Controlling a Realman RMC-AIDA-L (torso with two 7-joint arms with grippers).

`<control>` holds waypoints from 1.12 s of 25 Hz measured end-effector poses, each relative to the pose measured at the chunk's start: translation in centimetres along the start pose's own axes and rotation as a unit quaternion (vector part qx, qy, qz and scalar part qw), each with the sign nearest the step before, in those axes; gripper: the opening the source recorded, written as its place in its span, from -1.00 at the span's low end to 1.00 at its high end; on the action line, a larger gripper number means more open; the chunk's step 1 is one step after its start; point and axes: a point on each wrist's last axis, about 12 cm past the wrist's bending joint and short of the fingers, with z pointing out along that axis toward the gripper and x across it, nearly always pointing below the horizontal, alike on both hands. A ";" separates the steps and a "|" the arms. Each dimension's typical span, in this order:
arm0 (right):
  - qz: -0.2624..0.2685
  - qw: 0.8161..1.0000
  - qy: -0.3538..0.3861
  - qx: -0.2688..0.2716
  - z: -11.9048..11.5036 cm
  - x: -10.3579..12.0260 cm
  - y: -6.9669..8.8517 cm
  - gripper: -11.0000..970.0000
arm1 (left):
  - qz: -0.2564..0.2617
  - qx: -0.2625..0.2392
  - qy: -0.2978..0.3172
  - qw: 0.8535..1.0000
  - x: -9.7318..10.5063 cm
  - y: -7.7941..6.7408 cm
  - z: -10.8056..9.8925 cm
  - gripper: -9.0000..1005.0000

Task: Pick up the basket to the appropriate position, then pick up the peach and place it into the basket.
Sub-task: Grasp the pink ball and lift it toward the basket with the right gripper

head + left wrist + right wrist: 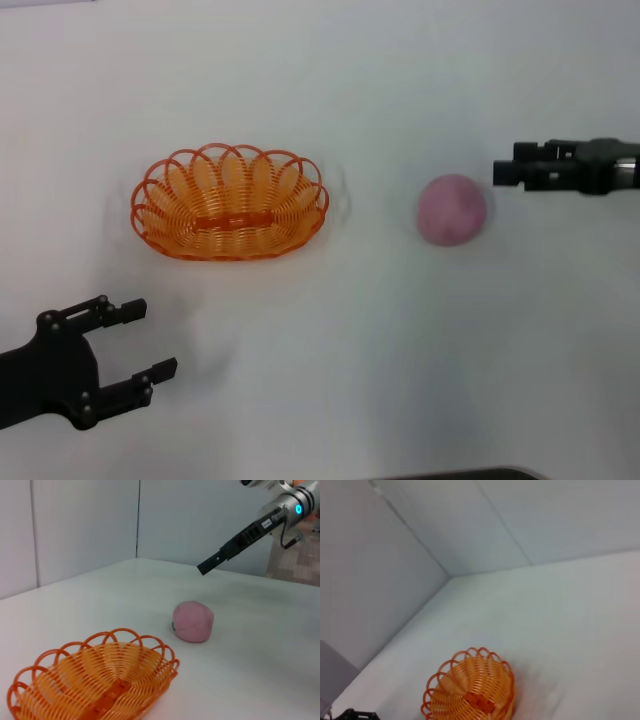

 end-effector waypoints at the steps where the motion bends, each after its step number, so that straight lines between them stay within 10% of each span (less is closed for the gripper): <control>1: 0.011 1.000 0.007 0.002 0.0 -0.4 0.0 0.91 | 0.000 -0.002 -0.001 1.000 0.0 0.0 -0.1 0.45; 28: 0.053 0.961 0.239 0.127 5.7 -8.7 1.5 0.92 | -0.008 -0.007 -0.003 1.000 0.0 0.1 -0.4 0.45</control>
